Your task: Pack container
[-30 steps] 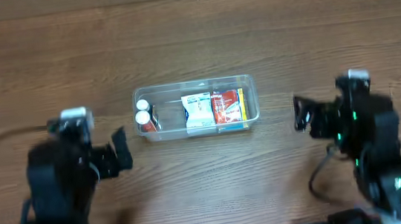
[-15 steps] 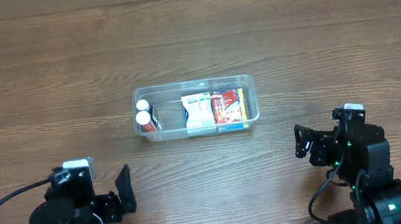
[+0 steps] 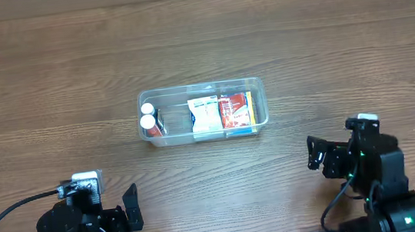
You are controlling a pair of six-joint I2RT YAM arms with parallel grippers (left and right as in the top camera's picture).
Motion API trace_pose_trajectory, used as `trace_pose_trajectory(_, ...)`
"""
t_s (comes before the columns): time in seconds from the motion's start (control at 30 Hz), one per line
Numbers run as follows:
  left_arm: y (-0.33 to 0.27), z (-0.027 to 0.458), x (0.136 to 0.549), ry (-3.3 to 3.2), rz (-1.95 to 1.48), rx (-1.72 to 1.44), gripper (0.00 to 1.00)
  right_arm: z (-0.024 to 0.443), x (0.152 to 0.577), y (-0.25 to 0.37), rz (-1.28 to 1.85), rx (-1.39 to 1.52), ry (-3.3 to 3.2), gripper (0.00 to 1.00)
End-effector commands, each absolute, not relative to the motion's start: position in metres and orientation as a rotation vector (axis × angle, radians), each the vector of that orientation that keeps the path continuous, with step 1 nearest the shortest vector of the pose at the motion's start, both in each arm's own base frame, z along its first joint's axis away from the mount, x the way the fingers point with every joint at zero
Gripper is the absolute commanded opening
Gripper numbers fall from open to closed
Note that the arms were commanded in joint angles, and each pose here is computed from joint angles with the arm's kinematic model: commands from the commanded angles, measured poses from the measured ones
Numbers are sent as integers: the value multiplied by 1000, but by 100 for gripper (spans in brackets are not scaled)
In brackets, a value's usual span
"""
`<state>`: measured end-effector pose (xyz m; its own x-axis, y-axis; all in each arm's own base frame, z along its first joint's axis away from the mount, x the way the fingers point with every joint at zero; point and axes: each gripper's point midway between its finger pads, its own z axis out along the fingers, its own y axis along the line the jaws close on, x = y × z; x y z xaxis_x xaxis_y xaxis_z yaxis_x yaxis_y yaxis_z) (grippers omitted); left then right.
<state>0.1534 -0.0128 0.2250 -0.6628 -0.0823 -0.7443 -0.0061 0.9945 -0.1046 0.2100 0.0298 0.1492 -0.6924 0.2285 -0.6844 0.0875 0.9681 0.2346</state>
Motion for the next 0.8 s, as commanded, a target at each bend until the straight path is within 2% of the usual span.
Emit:
trace_pose_trajectory(0.0,-14,223,153,2297,-119,-38,100,151,207,28,221,219,2323,100)
trace_pose_trajectory(0.13,-14,223,153,2297,-119,-38,100,161,206,28,228,189,2263,100)
trace_pose_trajectory(0.27,-14,223,153,2297,-119,-38,100,162,208,41,264,13,2159,100)
trace_pose_trajectory(0.47,-14,223,153,2297,-119,-38,100,152,219,49,318,-21,1982,100)
trace_pose_trajectory(0.77,-14,223,153,2297,-119,-38,100,164,235,53,330,-63,1689,100)
